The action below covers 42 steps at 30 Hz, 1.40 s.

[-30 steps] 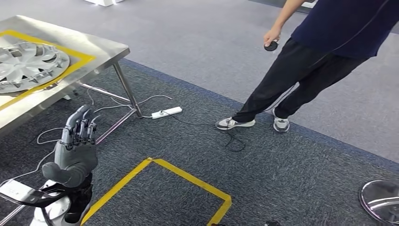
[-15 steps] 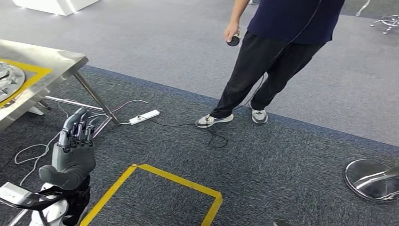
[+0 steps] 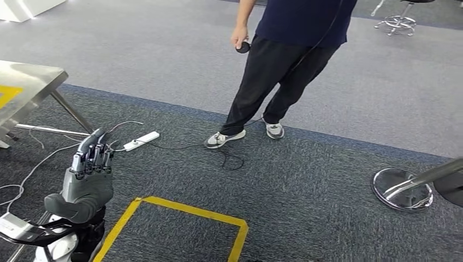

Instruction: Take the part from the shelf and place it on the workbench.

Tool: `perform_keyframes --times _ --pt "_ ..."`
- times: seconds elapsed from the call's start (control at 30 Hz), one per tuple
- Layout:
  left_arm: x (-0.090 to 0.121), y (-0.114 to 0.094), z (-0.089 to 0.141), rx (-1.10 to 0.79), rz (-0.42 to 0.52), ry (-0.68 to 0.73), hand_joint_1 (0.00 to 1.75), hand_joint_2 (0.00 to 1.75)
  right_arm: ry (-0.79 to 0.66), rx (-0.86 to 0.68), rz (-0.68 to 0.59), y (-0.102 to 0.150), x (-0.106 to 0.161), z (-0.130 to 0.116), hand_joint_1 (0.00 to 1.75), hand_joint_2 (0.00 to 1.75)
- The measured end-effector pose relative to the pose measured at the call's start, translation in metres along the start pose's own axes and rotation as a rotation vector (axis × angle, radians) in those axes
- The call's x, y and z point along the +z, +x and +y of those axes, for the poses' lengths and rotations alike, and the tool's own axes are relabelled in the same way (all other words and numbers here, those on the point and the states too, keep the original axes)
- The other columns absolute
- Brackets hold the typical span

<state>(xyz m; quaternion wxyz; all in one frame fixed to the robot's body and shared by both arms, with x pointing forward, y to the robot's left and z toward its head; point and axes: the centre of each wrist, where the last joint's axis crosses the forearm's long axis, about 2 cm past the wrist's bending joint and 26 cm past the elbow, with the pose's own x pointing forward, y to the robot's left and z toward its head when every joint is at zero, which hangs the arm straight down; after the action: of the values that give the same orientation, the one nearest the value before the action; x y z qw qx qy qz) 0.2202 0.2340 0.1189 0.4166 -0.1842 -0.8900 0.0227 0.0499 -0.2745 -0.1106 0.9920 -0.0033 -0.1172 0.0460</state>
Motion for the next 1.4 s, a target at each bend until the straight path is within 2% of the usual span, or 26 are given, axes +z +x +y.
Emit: perform_keyframes --times 0.27,0.63,1.4 --pt "0.003 -0.001 0.0 0.089 -0.006 -0.005 0.0 0.0 0.002 0.014 0.013 0.001 0.0 0.002 0.0 0.0" --pt "0.012 -0.007 0.001 0.045 0.041 0.028 0.0 0.0 0.004 0.018 0.016 0.0 0.0 0.003 0.0 0.0" --pt "0.012 -0.01 -0.001 0.043 0.048 0.134 0.0 0.0 0.009 0.02 0.027 -0.002 0.0 0.005 0.0 0.0"
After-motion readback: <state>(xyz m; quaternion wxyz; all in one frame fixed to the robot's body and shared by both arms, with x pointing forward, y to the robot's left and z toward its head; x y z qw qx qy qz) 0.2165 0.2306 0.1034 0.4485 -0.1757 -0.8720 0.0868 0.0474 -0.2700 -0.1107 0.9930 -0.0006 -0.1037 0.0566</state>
